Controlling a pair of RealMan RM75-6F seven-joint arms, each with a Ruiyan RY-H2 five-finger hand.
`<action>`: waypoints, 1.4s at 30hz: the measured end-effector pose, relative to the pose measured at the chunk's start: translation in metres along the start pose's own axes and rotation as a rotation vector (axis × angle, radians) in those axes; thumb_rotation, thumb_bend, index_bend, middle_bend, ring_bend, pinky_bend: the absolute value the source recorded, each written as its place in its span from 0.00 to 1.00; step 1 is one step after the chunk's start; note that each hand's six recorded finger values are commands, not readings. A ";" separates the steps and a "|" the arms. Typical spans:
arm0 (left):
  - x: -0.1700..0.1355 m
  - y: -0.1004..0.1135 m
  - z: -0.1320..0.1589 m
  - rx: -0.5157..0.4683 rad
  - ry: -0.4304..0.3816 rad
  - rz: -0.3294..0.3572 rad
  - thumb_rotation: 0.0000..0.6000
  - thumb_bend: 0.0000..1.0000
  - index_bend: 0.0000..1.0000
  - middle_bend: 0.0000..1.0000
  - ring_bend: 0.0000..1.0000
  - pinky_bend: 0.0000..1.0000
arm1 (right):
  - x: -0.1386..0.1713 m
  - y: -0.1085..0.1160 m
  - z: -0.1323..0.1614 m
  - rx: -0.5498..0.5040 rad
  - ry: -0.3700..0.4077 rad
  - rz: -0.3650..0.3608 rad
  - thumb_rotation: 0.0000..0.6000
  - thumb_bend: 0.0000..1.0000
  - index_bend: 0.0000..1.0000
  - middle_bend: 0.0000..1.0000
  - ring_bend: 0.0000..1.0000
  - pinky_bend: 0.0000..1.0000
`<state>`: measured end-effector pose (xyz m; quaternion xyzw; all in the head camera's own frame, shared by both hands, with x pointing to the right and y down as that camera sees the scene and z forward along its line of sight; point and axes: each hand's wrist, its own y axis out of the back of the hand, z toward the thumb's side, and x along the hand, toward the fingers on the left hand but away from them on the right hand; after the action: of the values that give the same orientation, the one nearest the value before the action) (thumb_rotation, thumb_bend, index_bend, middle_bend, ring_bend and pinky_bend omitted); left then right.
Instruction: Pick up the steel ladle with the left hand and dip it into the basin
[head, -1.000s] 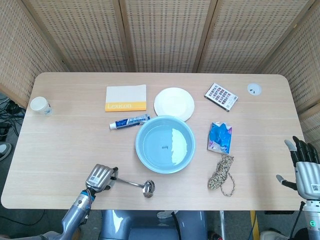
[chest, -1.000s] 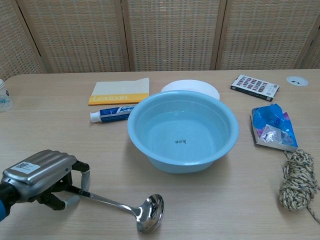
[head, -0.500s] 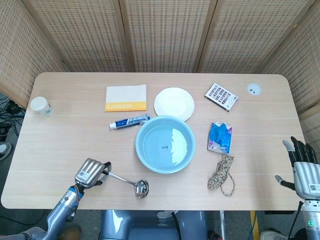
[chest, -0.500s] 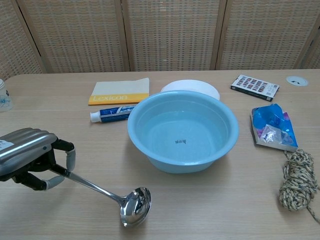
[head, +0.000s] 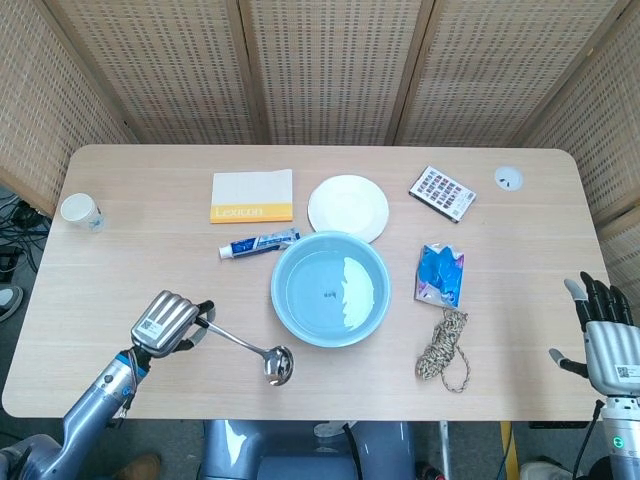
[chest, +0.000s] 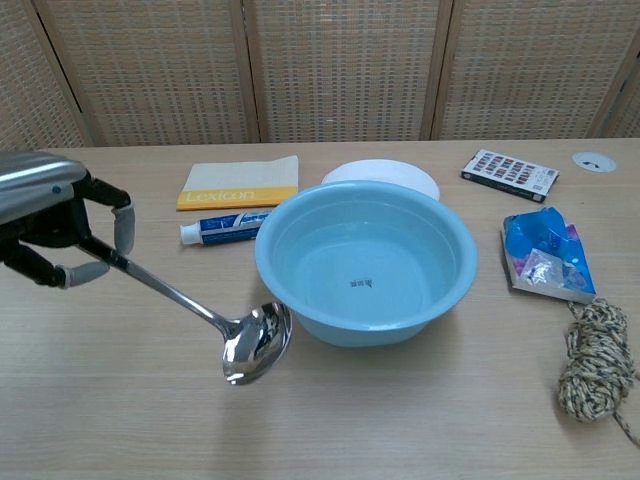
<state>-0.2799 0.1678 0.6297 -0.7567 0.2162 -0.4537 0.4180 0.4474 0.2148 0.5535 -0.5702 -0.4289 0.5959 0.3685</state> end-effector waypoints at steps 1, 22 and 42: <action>0.004 0.006 -0.001 0.002 0.004 0.006 1.00 0.48 0.92 1.00 1.00 1.00 | 0.000 -0.001 0.000 0.002 -0.002 0.002 1.00 0.00 0.00 0.00 0.00 0.00; 0.167 0.051 0.027 0.097 0.057 -0.100 1.00 0.50 0.94 1.00 1.00 1.00 | -0.007 -0.003 -0.009 0.041 -0.049 0.009 1.00 0.00 0.00 0.00 0.00 0.00; 0.224 0.033 0.096 0.357 -0.051 -0.097 1.00 0.56 0.96 1.00 1.00 1.00 | -0.008 -0.001 -0.013 0.035 -0.055 0.011 1.00 0.00 0.00 0.00 0.00 0.00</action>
<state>-0.0835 0.0331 0.6931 -0.6912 0.0847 -0.4852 0.5288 0.4609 0.2086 0.5582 -0.5495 -0.4251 0.6209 0.3632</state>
